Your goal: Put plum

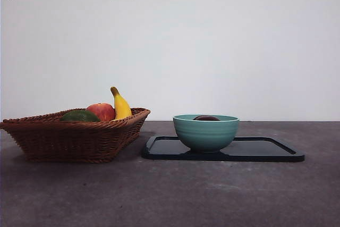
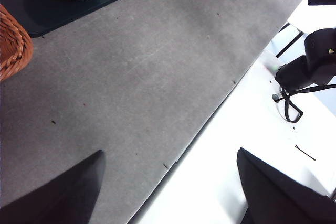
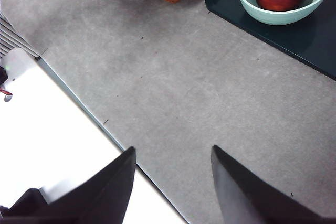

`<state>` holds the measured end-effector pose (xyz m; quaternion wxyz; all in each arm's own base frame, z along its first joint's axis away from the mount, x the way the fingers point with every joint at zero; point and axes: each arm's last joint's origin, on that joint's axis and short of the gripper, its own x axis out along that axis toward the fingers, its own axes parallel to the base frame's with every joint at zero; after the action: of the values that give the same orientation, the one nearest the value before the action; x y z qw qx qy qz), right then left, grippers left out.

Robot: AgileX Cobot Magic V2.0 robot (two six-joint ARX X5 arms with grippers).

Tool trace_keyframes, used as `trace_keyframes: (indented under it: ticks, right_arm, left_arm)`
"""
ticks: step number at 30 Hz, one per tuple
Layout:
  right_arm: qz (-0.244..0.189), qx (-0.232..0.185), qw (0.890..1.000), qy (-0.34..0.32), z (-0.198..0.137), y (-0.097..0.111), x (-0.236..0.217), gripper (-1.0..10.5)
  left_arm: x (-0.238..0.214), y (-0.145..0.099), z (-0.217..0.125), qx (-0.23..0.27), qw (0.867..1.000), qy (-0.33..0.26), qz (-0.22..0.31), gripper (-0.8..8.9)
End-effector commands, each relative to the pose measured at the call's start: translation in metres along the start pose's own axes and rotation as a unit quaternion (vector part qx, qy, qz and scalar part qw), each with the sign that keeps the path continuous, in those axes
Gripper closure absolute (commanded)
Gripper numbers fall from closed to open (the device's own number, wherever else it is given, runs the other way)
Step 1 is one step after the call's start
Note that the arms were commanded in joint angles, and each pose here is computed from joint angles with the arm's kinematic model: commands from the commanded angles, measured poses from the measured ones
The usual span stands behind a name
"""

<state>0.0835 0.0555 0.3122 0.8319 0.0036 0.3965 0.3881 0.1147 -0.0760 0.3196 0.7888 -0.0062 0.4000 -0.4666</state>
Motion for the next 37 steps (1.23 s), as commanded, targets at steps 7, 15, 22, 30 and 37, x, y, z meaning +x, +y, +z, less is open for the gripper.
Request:
trace_keyframes:
  ticks: [7,15,22,30,37]
  right_arm:
    - [0.004,-0.004,1.0,-0.004,0.002,0.001,0.0,7.2]
    - [0.004,-0.004,1.0,-0.004,0.002,0.001,0.0,7.2]
    - [0.004,-0.004,1.0,-0.004,0.002,0.001,0.0,7.2]
    - [0.004,-0.006,1.0,-0.004,0.002,0.001,0.0,7.2]
    - [0.004,-0.011,1.0,-0.004,0.002,0.001,0.0,7.2]
  left_arm:
    - [-0.001,-0.001,0.002,0.013,1.0,-0.003,-0.006,4.11]
    - [-0.001,-0.001,0.003,0.015,1.0,-0.007,-0.006,4.11]
    - [-0.002,-0.001,0.021,0.037,0.998,-0.054,0.003,4.01]
    - [0.01,0.004,0.076,0.074,0.994,-0.059,0.046,3.21]
    - [0.049,0.022,0.15,0.116,0.99,-0.067,0.054,3.22]
